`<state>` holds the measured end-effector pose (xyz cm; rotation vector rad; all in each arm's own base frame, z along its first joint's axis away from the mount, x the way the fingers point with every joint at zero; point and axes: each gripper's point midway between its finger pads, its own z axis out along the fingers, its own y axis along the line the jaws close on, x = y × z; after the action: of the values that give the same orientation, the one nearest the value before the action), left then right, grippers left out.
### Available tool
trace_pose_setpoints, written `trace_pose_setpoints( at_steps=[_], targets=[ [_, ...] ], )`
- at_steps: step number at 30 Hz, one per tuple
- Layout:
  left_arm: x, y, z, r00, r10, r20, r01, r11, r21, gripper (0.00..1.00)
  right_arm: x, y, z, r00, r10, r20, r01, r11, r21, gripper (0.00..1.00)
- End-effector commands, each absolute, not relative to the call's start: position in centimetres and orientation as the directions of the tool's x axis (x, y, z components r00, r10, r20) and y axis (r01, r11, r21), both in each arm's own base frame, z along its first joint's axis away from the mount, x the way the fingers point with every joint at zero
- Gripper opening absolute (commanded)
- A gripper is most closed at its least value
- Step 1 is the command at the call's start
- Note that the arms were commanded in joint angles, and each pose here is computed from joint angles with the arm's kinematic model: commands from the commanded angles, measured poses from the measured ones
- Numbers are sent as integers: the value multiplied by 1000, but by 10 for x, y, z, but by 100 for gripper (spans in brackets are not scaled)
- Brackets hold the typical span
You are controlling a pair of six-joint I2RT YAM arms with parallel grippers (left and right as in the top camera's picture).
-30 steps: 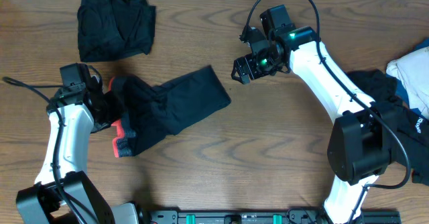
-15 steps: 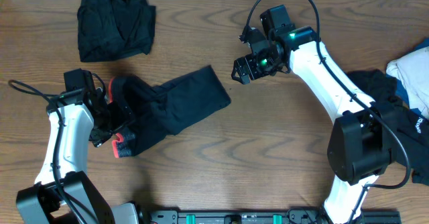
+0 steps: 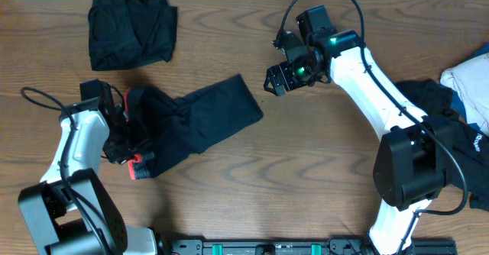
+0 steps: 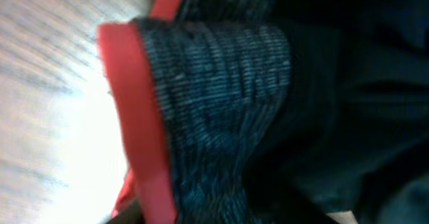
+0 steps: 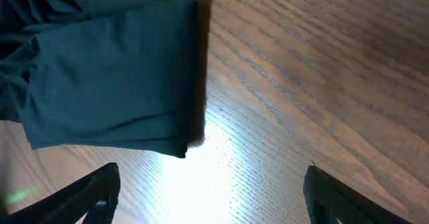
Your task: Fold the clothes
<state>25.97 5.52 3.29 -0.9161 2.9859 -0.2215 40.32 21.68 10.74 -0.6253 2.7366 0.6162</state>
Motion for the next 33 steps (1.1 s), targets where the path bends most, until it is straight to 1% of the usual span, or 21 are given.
trace_pose_setpoints(
  at_steps=[1,5,7,13,19,23,33],
  targets=[
    [264,57,33,-832,-554,17,-551,822,-144,29,401,216,103,-869,-364,-336,-472,815,336,85],
    [268,59,34,-832,-554,0,-548,823,-149,19,402,214,102,-869,-364,-334,-469,822,322,85],
    [272,60,37,-833,-554,-11,-546,824,-152,6,402,214,102,-869,-364,-334,-469,822,322,85],
    [289,65,56,-834,-546,-86,-527,832,-172,6,403,214,99,-866,-363,-343,-471,822,321,85],
    [313,72,80,-829,-527,-187,-493,846,-201,6,396,212,78,-873,-365,-323,-464,824,325,85],
    [334,65,98,-831,-492,-261,-424,862,-278,6,387,209,58,-881,-364,-303,-456,825,333,85],
    [373,78,124,-787,-399,-470,-306,915,-265,6,370,204,31,-902,-345,-260,-421,837,350,84]
  ],
)
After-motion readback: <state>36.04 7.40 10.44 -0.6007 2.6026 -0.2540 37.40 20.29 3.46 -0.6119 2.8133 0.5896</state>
